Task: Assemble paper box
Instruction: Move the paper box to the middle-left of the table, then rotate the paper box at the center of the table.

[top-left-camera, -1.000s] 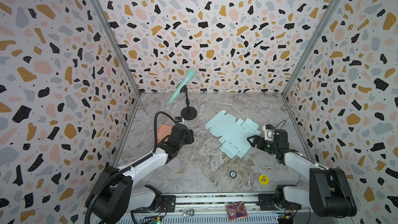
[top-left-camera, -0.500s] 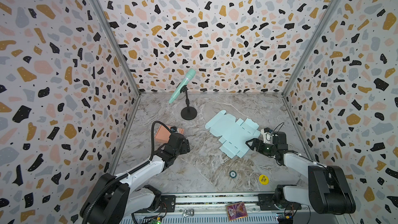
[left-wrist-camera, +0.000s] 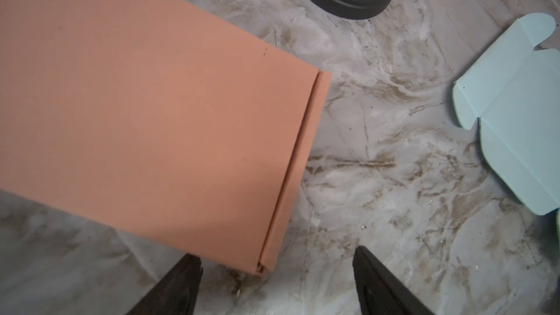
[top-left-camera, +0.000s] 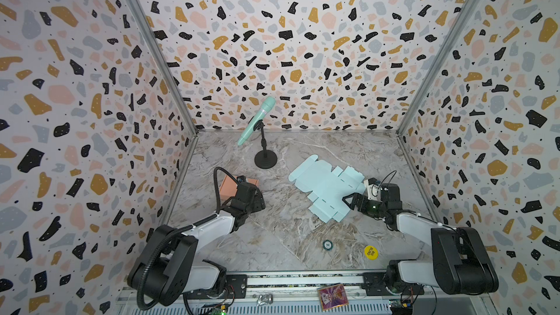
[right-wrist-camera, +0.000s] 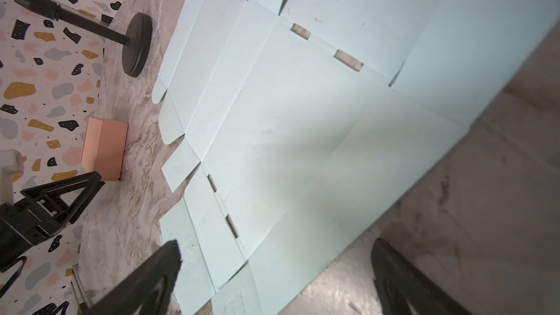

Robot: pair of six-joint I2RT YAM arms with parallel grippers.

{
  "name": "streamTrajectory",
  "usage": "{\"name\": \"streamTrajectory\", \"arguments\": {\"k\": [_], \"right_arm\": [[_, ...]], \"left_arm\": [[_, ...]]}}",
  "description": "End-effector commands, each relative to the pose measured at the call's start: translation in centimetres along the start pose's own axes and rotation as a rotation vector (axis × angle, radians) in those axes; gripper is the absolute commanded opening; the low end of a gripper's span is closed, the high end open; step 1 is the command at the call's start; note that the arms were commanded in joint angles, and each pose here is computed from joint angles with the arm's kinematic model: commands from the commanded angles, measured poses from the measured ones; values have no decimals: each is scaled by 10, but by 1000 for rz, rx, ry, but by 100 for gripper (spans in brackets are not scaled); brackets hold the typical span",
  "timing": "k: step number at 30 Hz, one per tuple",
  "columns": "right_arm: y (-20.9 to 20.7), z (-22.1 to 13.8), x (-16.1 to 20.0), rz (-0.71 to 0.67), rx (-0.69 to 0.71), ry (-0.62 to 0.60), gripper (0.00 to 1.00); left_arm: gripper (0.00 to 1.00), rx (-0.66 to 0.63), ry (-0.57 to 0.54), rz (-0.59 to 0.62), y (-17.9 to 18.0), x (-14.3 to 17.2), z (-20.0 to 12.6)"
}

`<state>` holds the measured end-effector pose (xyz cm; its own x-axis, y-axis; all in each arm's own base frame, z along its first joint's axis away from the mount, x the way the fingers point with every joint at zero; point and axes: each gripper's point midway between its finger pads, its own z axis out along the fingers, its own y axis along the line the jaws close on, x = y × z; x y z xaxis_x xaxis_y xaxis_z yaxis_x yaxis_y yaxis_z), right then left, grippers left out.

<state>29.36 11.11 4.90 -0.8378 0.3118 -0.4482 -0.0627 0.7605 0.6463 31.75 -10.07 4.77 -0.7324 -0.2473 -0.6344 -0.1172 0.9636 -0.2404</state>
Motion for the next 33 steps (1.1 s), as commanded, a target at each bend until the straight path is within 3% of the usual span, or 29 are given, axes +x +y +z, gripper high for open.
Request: {"name": "streamTrajectory", "arguments": {"k": [1, 14, 17, 22, 27, 33], "right_arm": [[-8, 3, 13, 50, 31, 52, 99], [-9, 3, 13, 61, 47, 61, 100], [-9, -2, 17, 62, 54, 60, 100], [-9, 0, 24, 93, 33, 62, 100], [-5, 6, 19, 123, -17, 48, 95], [-5, 9, 17, 158, -60, 30, 92]], "left_arm": [[80, 44, -58, 5, -13, -25, 2], [80, 120, -20, 35, -27, -26, -10], [79, 212, -10, 50, -54, -22, -21], [77, 347, -16, 147, -134, -28, -31], [68, 452, -2, 195, -202, -28, -16], [58, 489, 39, 220, -243, -21, 23]]}}
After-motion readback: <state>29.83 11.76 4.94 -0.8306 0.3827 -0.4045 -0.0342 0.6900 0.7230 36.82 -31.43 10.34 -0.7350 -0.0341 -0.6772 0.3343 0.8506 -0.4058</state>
